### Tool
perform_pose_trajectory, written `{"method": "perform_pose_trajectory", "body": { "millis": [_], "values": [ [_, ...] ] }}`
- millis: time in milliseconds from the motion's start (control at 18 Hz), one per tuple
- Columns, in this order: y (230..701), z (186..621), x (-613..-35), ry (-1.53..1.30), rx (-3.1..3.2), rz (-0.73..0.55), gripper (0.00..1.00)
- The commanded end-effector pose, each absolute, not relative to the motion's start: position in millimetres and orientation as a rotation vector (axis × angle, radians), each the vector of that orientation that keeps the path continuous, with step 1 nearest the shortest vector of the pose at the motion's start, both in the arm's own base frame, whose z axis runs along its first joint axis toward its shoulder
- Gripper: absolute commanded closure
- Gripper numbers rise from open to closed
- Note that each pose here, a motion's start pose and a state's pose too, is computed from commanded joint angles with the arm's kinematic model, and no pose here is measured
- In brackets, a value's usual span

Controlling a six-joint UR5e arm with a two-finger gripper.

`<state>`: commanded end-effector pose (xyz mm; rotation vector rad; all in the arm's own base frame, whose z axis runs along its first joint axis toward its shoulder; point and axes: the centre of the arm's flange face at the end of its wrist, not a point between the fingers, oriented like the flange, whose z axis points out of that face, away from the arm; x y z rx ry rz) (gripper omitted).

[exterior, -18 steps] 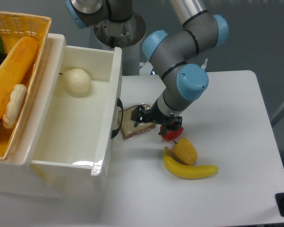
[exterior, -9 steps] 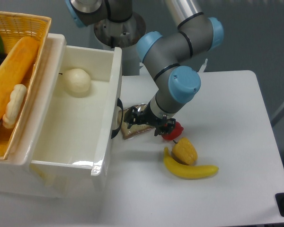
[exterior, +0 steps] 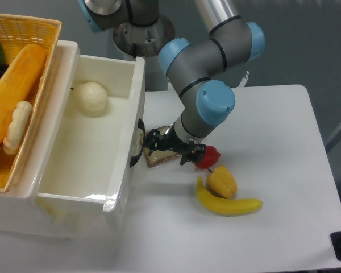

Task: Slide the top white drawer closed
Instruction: 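Push the drawer front with the gripper, sliding the drawer into the unit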

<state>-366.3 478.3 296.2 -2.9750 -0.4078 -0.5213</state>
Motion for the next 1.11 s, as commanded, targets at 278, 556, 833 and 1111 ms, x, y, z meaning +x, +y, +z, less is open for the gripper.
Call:
{"method": "perform_pose_trajectory", "body": {
  "millis": [278,556,833,1111],
  "values": [
    [490.3,298.4,-348.7,-0.363,-2.971,-0.540,0.00],
    [499.0,304.5,-333.6,-0.317,-2.980,-0.523,0.00],
    [510.8,307.5,-314.7,-0.265,-2.986,-0.520,0.00],
    [517.6,309.3,-302.5,-0.225,-2.991,-0.519,0.00]
  ]
}}
